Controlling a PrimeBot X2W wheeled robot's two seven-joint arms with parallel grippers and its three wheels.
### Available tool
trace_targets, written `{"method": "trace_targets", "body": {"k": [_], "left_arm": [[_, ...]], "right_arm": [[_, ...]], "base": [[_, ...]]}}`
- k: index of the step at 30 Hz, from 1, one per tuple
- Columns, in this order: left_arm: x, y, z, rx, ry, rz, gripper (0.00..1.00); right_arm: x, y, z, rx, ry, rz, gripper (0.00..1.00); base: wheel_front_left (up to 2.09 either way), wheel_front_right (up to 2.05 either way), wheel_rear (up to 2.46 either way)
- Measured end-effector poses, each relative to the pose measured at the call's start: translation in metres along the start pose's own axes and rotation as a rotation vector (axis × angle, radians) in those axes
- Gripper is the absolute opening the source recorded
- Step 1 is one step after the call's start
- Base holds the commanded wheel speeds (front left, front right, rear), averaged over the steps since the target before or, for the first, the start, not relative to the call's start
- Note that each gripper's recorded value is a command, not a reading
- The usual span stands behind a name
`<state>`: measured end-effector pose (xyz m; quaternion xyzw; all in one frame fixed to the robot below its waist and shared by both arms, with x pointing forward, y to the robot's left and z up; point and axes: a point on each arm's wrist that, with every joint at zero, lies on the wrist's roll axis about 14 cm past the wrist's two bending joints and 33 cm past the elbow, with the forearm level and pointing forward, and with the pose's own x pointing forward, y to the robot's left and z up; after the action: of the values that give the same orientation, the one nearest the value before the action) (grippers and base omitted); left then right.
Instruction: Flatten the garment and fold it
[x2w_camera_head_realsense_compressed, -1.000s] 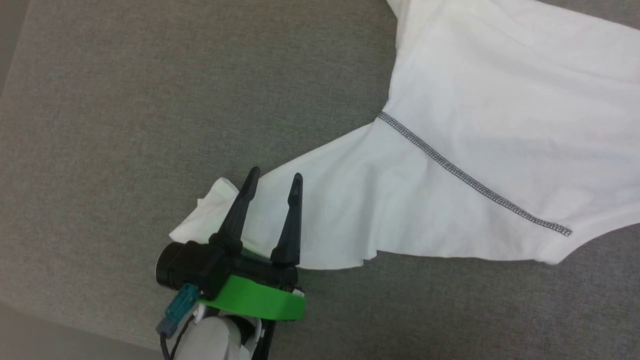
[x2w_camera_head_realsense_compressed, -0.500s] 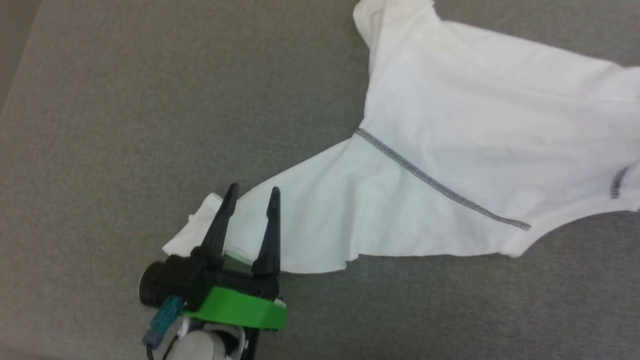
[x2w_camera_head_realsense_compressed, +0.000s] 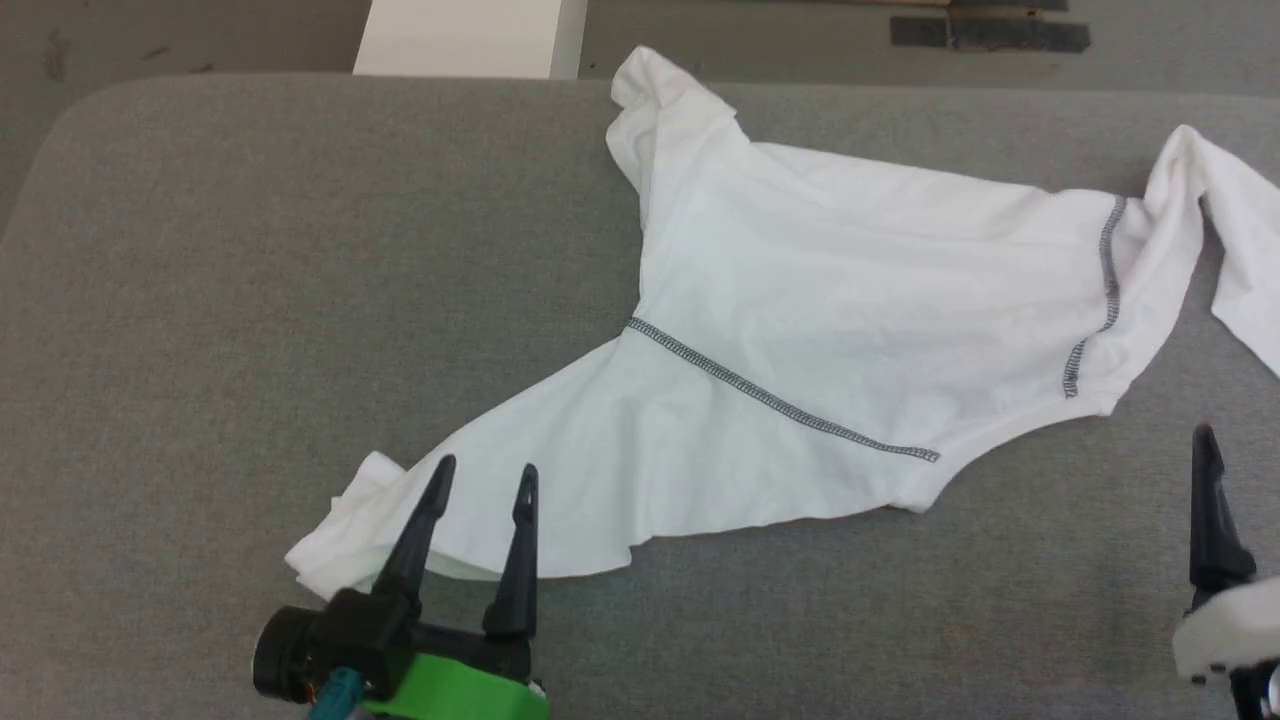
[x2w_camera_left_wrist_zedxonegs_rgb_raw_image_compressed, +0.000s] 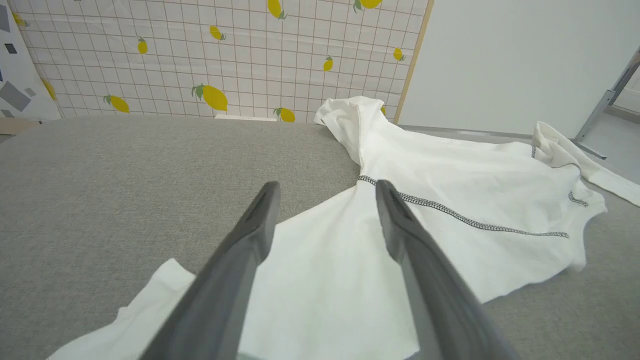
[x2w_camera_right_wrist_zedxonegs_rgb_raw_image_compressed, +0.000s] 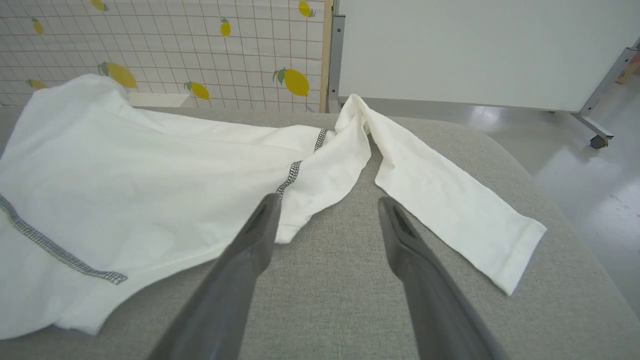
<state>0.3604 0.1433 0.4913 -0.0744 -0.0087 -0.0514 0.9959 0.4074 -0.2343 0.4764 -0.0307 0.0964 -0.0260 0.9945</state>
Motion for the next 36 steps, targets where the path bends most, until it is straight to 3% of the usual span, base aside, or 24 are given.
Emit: {"method": "trace_targets", "body": {"k": [8,13,18,24,31,32,33,36], "left_arm": [[0.002,-0.050,-0.001,0.073,0.042,-0.196,1.00],[0.019,-0.096,-0.013,0.166,0.130,-0.412,1.00],[0.025,-0.130,-0.054,0.289,0.303,-0.592,1.00],[0.026,-0.140,-0.101,0.401,0.476,-0.708,1.00],[0.039,-0.134,-0.132,0.460,0.559,-0.744,1.00],[0.041,-0.135,-0.135,0.474,0.561,-0.752,0.58],[0.043,-0.137,-0.136,0.475,0.557,-0.758,0.00],[0.050,-0.140,-0.137,0.454,0.537,-0.753,0.00]], "right_arm": [[-0.033,-0.020,0.007,0.038,-0.047,-0.071,1.00],[-0.029,-0.028,0.015,0.020,-0.071,-0.095,1.00],[-0.017,-0.027,0.014,0.020,-0.069,-0.098,1.00],[-0.006,-0.023,0.001,0.043,-0.034,-0.089,1.00],[0.000,-0.030,-0.013,0.041,0.002,-0.111,1.00],[0.000,-0.031,-0.015,0.041,0.008,-0.114,1.00],[0.000,-0.031,-0.015,0.042,0.007,-0.116,1.00],[0.002,-0.034,-0.017,0.042,0.011,-0.125,1.00]], "base": [[0.00,0.00,0.00],[0.00,0.00,0.00],[0.00,0.00,0.00],[0.00,0.00,0.00],[0.00,0.00,0.00],[0.00,0.00,0.00],[0.00,0.00,0.00],[0.00,0.00,0.00]]}}
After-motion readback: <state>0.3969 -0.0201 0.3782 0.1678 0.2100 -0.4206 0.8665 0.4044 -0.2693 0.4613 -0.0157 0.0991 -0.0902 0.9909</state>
